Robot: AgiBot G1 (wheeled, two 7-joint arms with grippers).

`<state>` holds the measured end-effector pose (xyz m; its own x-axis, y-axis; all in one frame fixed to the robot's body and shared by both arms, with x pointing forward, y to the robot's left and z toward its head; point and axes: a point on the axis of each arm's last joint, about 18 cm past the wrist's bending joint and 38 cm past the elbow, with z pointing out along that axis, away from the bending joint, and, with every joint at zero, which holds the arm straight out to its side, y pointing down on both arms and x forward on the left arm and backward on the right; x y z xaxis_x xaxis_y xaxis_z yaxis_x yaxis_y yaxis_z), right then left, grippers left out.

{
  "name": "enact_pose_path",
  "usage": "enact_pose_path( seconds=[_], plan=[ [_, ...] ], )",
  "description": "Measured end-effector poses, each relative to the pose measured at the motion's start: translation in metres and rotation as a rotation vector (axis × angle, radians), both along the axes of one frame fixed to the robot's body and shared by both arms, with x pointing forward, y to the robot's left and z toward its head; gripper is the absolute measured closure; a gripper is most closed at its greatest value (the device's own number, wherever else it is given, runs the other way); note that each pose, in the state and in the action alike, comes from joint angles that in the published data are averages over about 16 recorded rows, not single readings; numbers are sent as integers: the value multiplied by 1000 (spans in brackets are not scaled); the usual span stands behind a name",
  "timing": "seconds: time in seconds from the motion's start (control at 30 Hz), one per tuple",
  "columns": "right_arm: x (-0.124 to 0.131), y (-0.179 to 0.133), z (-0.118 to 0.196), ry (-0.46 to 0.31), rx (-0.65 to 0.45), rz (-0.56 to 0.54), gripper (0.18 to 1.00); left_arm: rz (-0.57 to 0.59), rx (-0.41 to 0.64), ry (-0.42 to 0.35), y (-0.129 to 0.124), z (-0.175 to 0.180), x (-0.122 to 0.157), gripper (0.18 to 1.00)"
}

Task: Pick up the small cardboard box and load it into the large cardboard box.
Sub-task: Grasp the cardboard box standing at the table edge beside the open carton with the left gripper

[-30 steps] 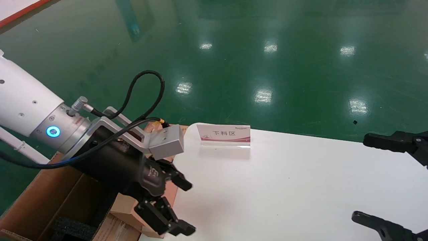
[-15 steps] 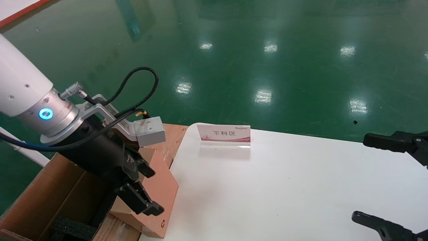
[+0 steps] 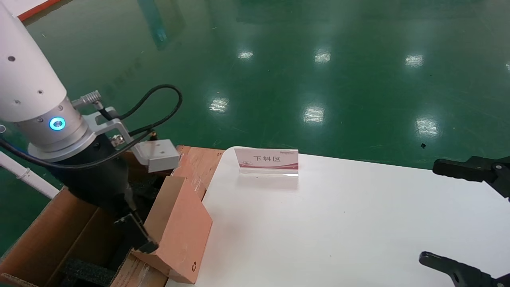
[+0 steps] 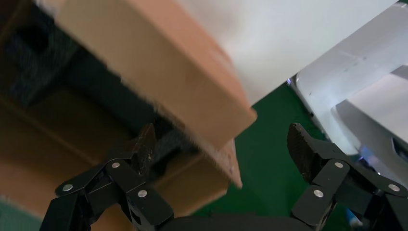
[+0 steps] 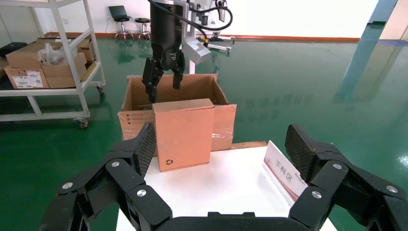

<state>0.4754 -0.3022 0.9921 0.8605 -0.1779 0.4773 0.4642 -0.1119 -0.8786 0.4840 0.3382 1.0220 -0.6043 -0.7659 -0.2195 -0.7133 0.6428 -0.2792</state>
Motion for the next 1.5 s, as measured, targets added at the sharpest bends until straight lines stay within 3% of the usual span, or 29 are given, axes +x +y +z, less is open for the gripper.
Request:
enact_pose_path(
  seconds=[0.6, 1.5],
  plan=[
    [0, 0, 0, 0, 0, 0, 178, 116, -2, 65, 9, -23, 2, 185],
    [0, 0, 0, 0, 0, 0, 178, 142, 9, -14, 20, -47, 32, 185]
  ],
)
